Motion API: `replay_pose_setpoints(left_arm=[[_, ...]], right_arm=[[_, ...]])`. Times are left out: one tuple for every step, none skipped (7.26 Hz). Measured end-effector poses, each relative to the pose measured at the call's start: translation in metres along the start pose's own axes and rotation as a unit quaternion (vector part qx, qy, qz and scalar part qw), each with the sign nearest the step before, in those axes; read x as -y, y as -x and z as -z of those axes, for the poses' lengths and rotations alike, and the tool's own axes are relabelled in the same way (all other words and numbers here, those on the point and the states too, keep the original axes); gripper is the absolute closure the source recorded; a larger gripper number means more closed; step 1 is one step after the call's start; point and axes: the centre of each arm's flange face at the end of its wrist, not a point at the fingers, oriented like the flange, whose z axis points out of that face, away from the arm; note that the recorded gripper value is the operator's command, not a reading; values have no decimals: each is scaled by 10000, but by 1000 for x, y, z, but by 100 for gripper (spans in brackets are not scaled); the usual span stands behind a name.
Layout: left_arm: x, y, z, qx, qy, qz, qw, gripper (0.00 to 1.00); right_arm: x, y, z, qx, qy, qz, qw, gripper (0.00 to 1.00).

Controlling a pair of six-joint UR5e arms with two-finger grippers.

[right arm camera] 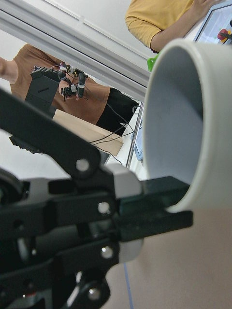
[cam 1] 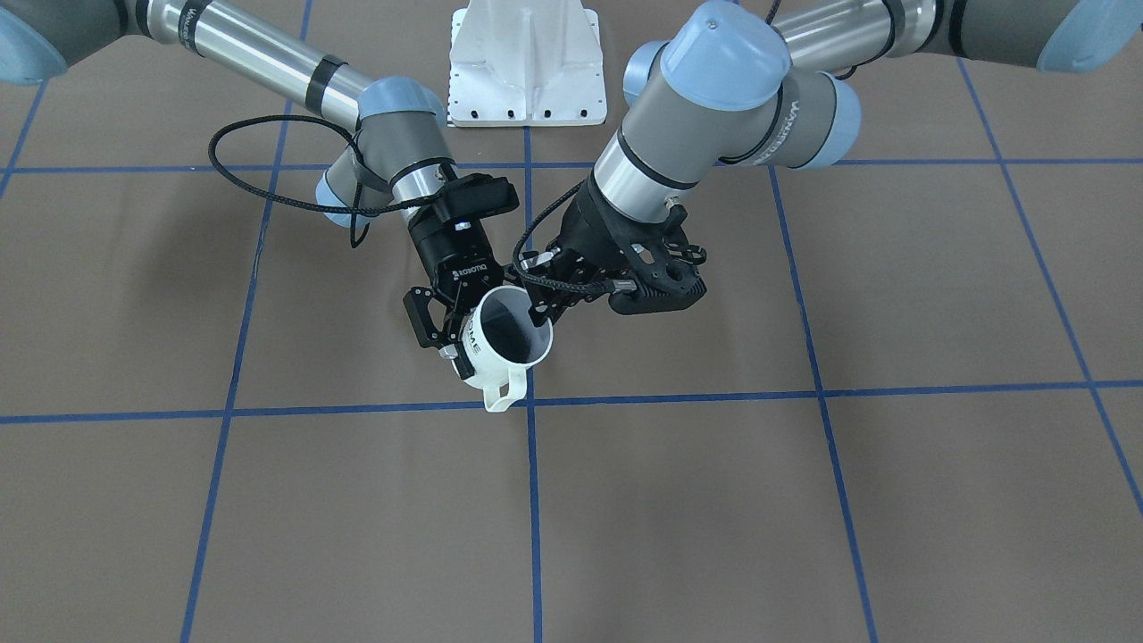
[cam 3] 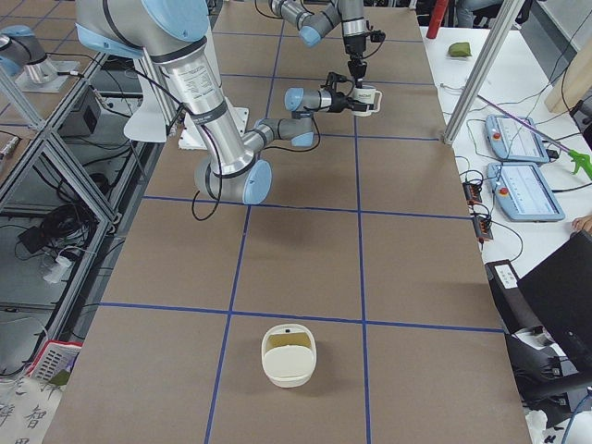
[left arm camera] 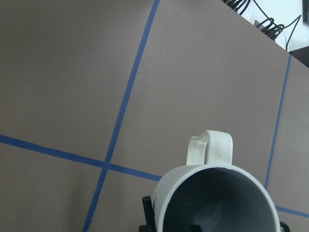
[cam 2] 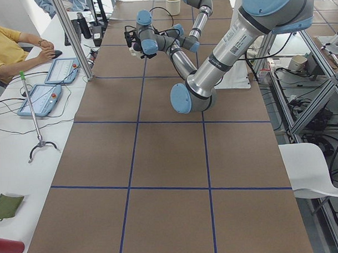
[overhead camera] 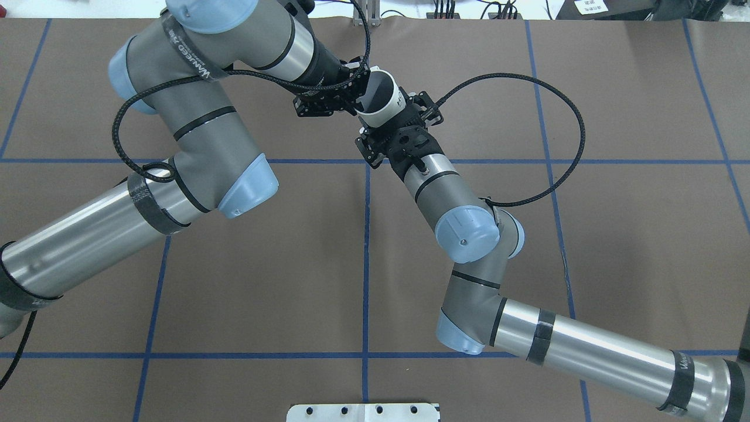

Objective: Left arm hands cup to right arm to dump lemon

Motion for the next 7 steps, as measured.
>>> replay_pose_setpoints(left_arm=[[0,0,0,-3,0,-3,10000,100],[0,0,0,-4,0,-5,10000,100],[0,0,0,-4,1,-6,10000,100],[0,1,-1,5,-1,-3,10000,100],[0,1,-1,6,-3,-5,10000,100],[0,1,-1,8,-1,-6,10000,100],[0,1,-1,11,1,-5,10000,100]], right_arm=[[-1,1,1,13,1,-3,10000,0],[-1,2,3,22,-4,-9,10000,0],[0,6,6,28,-19,-27,10000,0],[-1,9,8,2,-32,-37,10000,0],[-2,10,10,-6,-51,-54,10000,0],[-3,9,12,2,-93,-90,9999,0],[-4,7,15,20,-143,-133,9998,0]])
